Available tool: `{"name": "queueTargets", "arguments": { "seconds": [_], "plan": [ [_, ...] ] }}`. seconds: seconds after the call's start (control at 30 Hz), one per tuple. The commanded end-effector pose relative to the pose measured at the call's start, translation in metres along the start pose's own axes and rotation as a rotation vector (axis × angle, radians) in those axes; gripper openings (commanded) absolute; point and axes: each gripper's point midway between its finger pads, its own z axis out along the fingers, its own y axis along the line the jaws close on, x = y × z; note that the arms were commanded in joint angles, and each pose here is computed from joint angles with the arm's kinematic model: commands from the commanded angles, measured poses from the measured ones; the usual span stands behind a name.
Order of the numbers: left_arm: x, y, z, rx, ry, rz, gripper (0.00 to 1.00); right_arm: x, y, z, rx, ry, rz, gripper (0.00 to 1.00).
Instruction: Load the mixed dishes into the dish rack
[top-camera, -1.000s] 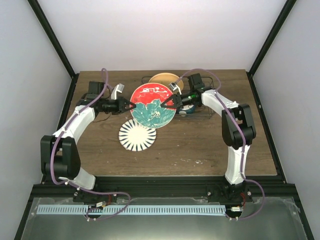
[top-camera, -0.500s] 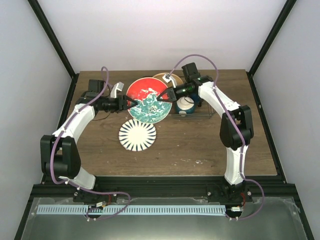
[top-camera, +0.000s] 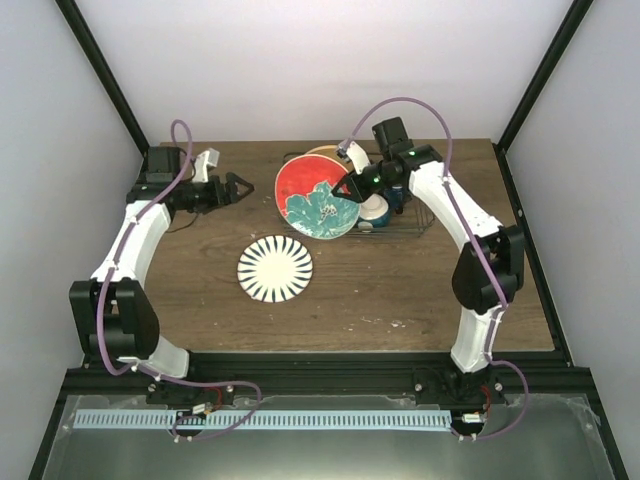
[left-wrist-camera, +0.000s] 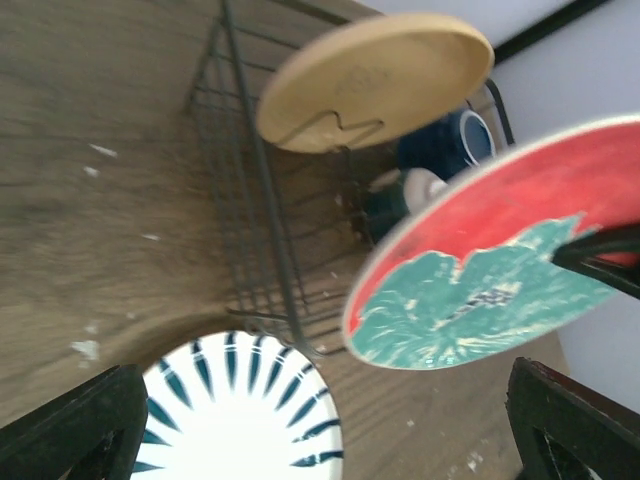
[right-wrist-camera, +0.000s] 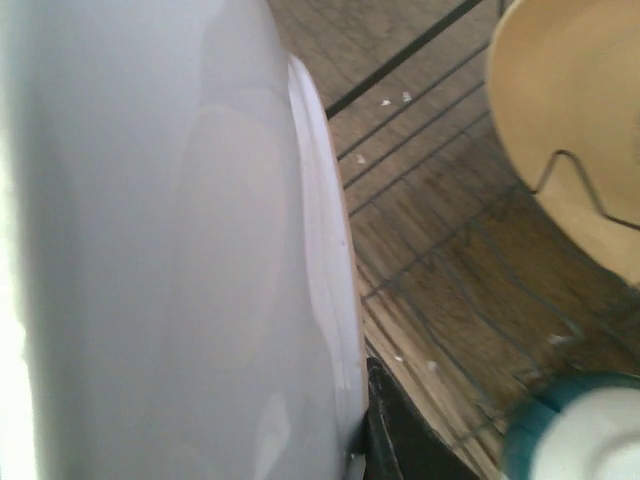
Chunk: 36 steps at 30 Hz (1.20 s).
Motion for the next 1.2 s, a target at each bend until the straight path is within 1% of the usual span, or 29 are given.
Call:
{"name": "queueTargets", "arguments": {
  "seconds": [0.0,0.17,0.3,0.4,0.57,0.73,0.97,1.17],
  "plan": [
    [-0.028,0.002,-0.025,-0.092,-0.111,0.052,1.00,-0.061,0.031,-0.065,0.129,-0.186,-0.237,0.01],
    [-0.047,0.001,-0.027,-0.097,-0.167,0.057,1.00,-0.075,0.050,-0.091,0.251,-0.287,-0.393,0.01],
    [-0.053,0.004,-0.022,-0.093,-0.177,0.046,1.00,-0.088,0.046,-0.118,0.456,-0.370,-0.535,0.01],
    [-0.052,0.008,-0.018,-0.089,-0.171,0.031,1.00,-0.085,0.040,-0.128,0.562,-0.382,-0.617,0.01],
    [-0.047,0.011,-0.016,-0.091,-0.164,0.030,1.00,-0.076,0.027,-0.128,0.688,-0.395,-0.749,0.01],
    [-0.044,0.014,-0.016,-0.101,-0.160,0.031,1.00,-0.069,0.022,-0.121,0.777,-0.408,-0.956,0.01],
    [-0.042,0.017,-0.017,-0.117,-0.162,0.033,1.00,-0.078,0.013,-0.109,0.824,-0.395,-1.091,0.01],
    [-0.041,0.021,-0.017,-0.124,-0.166,0.025,1.00,-0.087,0.011,-0.102,0.790,-0.371,-1.158,0.01]
  ]
}}
